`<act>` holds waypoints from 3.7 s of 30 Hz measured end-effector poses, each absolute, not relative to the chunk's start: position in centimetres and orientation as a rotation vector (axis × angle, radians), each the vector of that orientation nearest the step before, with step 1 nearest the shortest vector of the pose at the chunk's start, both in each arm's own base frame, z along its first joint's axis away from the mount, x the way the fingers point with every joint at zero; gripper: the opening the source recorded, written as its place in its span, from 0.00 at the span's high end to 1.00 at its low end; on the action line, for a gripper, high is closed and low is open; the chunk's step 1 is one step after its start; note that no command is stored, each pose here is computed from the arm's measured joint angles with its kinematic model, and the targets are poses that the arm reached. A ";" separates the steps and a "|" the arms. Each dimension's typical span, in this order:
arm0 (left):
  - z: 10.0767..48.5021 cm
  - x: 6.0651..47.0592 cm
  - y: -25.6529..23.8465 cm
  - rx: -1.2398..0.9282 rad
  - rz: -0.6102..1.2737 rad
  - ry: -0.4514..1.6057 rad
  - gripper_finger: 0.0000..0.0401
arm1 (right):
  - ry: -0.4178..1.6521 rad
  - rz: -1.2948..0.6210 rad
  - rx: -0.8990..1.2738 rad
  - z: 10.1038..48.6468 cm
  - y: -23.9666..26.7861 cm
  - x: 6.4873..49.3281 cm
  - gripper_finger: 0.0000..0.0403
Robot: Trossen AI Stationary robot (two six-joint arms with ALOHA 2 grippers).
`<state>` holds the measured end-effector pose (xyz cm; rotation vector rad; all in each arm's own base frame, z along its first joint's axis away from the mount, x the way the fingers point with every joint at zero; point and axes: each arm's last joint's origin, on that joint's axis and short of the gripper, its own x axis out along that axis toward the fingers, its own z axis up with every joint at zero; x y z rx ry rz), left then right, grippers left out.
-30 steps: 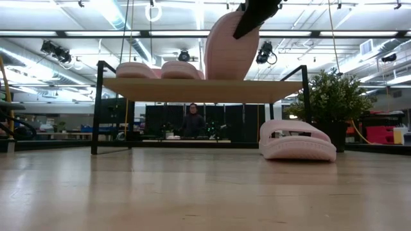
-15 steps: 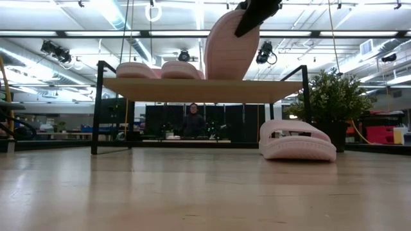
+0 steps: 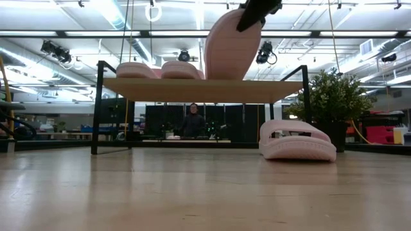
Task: Pick and place slides into the shelf
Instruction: Put the pink slipper on the shelf
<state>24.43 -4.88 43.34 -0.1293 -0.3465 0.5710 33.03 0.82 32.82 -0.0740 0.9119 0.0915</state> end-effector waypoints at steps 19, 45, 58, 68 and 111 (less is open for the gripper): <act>43.3 24.6 -5.1 -0.208 0.470 -0.372 0.71 | 0.933 0.075 -0.005 30.8 0.4 33.1 0.49; 43.1 24.6 -5.2 -0.203 0.470 -0.358 0.68 | 0.917 -0.055 -0.393 29.8 0.9 33.3 0.49; 42.9 24.7 -5.2 -0.191 0.471 -0.335 0.68 | 0.917 0.010 -0.376 29.7 1.1 33.3 0.45; 42.9 24.7 -5.2 -0.190 0.471 -0.333 0.68 | 0.917 0.023 -0.368 29.7 1.1 33.3 0.36; 42.3 25.0 -5.2 -0.186 0.469 -0.276 0.63 | 1.212 -0.105 -0.118 34.0 1.1 28.5 0.38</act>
